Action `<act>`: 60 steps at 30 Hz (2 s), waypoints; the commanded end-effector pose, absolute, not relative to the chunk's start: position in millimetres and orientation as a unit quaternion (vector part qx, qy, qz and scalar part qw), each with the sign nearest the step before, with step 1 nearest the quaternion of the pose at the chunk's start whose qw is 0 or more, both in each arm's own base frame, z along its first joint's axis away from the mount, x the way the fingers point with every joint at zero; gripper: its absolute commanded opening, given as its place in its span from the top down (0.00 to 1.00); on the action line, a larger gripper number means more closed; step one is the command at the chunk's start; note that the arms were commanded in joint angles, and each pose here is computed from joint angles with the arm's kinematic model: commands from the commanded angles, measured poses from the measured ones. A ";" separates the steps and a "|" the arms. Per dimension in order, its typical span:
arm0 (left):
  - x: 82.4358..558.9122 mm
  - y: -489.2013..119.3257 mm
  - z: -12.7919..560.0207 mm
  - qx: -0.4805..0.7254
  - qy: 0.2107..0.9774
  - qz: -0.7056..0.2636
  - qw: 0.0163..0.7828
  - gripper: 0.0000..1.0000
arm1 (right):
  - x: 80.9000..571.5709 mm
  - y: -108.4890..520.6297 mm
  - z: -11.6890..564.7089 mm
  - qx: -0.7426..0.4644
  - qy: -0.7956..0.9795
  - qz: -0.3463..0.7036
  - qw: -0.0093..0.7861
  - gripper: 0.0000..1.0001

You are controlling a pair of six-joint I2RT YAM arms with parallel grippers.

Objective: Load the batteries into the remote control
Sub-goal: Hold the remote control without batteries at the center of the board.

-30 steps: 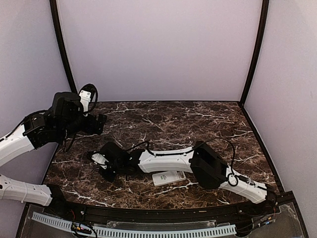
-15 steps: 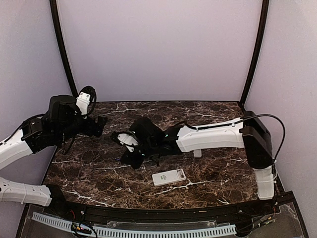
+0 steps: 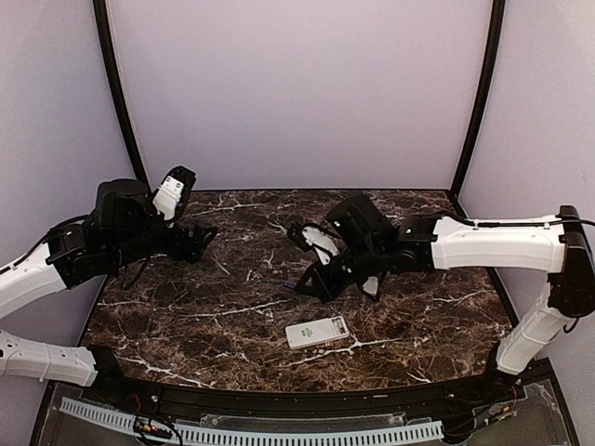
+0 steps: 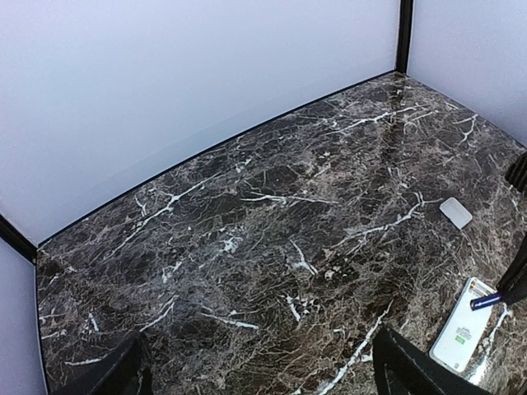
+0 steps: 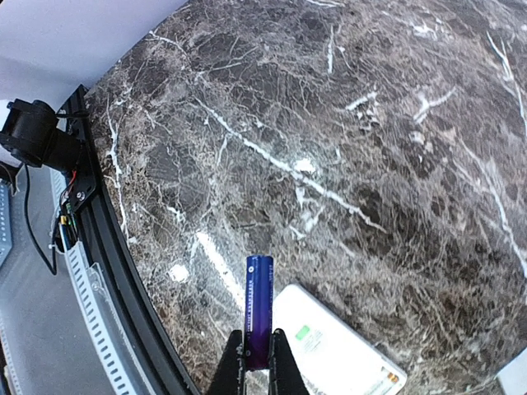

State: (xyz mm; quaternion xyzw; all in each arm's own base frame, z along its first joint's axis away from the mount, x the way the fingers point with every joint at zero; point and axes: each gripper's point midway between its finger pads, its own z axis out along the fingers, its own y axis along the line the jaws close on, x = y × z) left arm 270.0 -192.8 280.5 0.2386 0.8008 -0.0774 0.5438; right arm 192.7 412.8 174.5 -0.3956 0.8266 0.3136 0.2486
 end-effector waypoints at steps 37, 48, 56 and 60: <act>162.1 -369.0 54.8 0.504 0.777 -0.218 0.309 0.01 | 163.9 302.3 85.6 -0.012 0.962 0.250 0.104 1.00; 184.9 -374.2 29.2 0.522 0.778 -0.173 0.303 0.03 | 161.4 311.2 81.8 -0.040 0.962 0.251 0.104 1.00; 181.1 -376.0 22.8 0.528 0.775 -0.187 0.291 0.07 | 166.8 315.5 63.4 -0.048 0.967 0.228 0.102 1.00; 178.2 -376.6 16.9 0.528 0.778 -0.193 0.281 0.10 | 169.8 322.0 59.0 -0.052 0.967 0.229 0.103 1.00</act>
